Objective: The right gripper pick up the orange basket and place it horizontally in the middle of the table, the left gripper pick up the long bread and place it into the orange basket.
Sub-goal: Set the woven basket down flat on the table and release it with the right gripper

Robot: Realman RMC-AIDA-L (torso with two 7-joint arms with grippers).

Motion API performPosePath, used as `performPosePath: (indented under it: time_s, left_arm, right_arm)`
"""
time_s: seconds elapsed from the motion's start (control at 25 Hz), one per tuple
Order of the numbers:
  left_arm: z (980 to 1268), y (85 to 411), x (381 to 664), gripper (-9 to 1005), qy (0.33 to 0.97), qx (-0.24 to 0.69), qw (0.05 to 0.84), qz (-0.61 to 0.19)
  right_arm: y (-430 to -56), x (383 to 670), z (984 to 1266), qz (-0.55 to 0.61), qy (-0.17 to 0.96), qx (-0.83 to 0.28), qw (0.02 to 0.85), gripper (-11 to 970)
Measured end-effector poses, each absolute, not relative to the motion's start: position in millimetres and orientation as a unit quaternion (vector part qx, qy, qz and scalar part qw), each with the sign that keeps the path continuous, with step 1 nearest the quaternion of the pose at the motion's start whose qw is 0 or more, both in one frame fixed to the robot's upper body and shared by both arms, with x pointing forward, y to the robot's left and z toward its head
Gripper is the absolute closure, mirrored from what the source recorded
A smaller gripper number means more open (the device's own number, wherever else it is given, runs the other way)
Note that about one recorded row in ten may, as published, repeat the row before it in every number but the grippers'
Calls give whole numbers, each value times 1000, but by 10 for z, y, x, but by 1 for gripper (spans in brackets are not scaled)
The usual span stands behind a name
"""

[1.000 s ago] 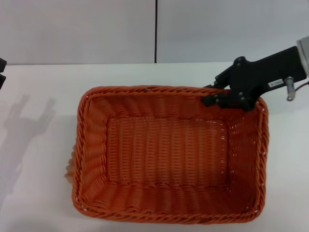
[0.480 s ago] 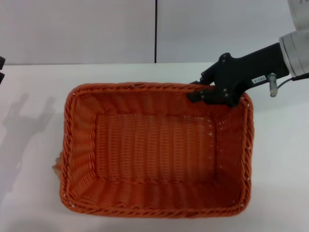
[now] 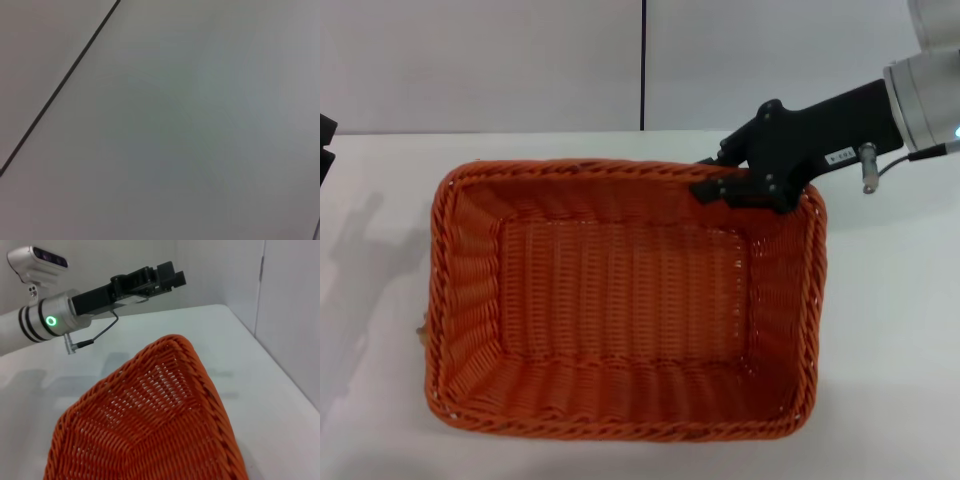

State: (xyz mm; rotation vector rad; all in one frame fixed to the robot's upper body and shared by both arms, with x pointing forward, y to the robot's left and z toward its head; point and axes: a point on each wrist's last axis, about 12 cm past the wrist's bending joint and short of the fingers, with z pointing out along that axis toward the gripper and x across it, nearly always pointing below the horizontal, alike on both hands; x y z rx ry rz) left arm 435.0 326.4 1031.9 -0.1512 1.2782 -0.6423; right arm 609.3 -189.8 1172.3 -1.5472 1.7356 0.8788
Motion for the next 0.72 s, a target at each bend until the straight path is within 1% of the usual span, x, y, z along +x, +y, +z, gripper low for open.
performPosePath:
  time_s: [0.24,0.72]
  left_arm:
    - [10311,3278,4341,151,588,-69,752,-290]
    - [10308,3288,4343,150,591,-68,751,-287]
  right_arm:
    - [-1984,6001,11684,352,668,-580,307,811]
    - [-2294,5869,11535,352,703,-552,279,811]
